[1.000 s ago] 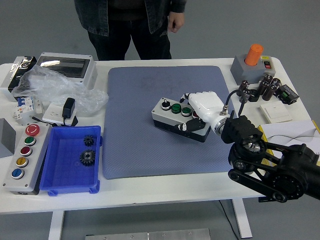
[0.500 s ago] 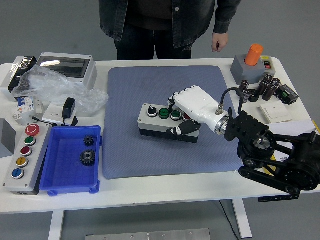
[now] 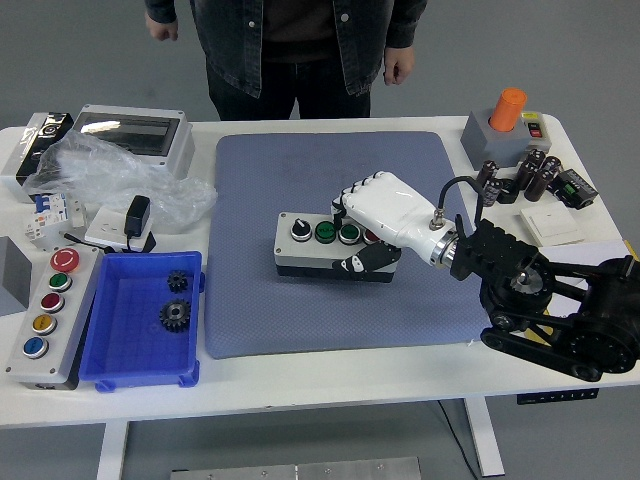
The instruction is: Pick up the button,place it on the desk,press the button,press the button
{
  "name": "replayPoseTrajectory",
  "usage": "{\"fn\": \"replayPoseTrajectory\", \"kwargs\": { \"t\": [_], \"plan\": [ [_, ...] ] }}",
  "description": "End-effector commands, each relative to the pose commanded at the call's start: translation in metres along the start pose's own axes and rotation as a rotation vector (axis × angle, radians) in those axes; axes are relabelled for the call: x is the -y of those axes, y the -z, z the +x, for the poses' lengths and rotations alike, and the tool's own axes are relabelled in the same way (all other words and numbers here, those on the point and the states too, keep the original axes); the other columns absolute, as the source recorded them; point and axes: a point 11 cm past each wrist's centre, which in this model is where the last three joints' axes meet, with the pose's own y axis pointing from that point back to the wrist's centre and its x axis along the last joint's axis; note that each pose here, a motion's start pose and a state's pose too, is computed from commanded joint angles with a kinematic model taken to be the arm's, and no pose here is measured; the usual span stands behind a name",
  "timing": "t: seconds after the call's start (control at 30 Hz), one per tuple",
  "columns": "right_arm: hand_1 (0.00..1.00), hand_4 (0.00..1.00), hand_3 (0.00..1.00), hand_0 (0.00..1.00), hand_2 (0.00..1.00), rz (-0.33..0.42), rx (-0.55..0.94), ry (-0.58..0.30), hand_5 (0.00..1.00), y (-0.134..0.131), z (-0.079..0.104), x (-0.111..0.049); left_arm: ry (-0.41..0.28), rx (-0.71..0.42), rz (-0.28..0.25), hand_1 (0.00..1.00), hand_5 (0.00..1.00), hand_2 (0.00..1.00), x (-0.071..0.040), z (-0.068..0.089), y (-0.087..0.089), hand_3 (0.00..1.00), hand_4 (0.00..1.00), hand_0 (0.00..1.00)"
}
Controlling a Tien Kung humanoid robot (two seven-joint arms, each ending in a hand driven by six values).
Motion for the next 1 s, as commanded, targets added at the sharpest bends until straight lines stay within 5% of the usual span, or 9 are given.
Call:
{"fn": "replayPoseTrajectory", "kwargs": {
  "t": [0.33, 1.0],
  "plan": [
    [0.612, 0.548, 0.395, 0.519, 0.554, 0.062, -0.107, 0.039, 0.048, 0.001, -0.015, 0.003, 0.000, 0.004, -0.007, 0.735, 0.441, 0.672, 0.000, -0.001, -0.004, 0.696, 0.719, 0.696],
    [0.629, 0.542, 0.402, 0.533, 0.593, 0.035, -0.120, 0.060, 0.049, -0.010, -0.021, 0.004, -0.005, 0.003, -0.012, 0.735, 0.442, 0.672, 0.000, 0.000, -0.004, 0.694, 0.713, 0.696]
  ]
}}
